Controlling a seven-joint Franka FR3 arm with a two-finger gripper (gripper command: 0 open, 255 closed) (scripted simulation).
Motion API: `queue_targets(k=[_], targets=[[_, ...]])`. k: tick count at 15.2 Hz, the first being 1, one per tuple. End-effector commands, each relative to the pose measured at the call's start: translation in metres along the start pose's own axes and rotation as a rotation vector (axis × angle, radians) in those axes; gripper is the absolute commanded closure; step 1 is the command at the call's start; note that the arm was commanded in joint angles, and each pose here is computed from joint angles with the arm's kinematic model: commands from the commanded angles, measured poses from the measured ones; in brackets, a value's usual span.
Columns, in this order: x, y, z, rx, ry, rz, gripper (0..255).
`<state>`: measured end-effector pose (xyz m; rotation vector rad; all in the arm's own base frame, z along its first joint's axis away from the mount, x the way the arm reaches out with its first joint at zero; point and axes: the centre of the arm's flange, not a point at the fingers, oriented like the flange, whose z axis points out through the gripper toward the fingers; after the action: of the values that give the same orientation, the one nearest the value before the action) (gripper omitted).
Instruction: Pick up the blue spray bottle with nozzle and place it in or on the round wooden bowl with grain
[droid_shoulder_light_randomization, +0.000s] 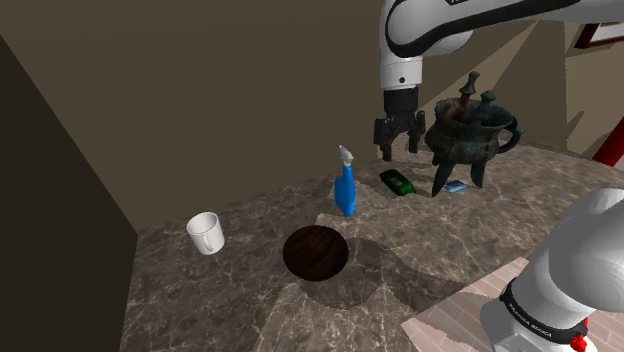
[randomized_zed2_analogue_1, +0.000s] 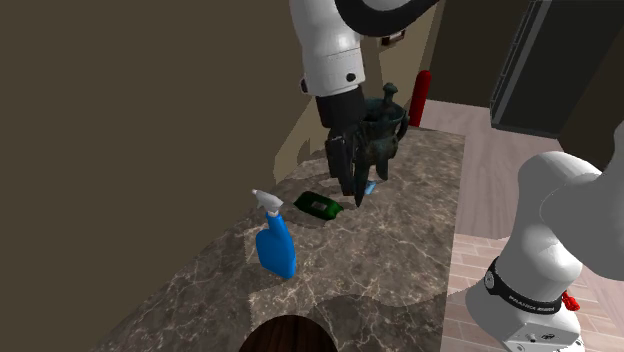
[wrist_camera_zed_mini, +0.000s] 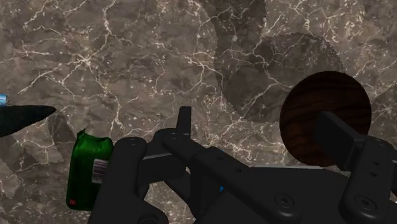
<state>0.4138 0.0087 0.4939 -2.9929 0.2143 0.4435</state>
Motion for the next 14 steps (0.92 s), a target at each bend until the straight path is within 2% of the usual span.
queue_targets(k=[1,14], targets=[[0.028,-0.005,0.006,-0.004,-0.017,0.015,0],[0.207,-0.022,0.062,-0.028,-0.124,0.108,0]])
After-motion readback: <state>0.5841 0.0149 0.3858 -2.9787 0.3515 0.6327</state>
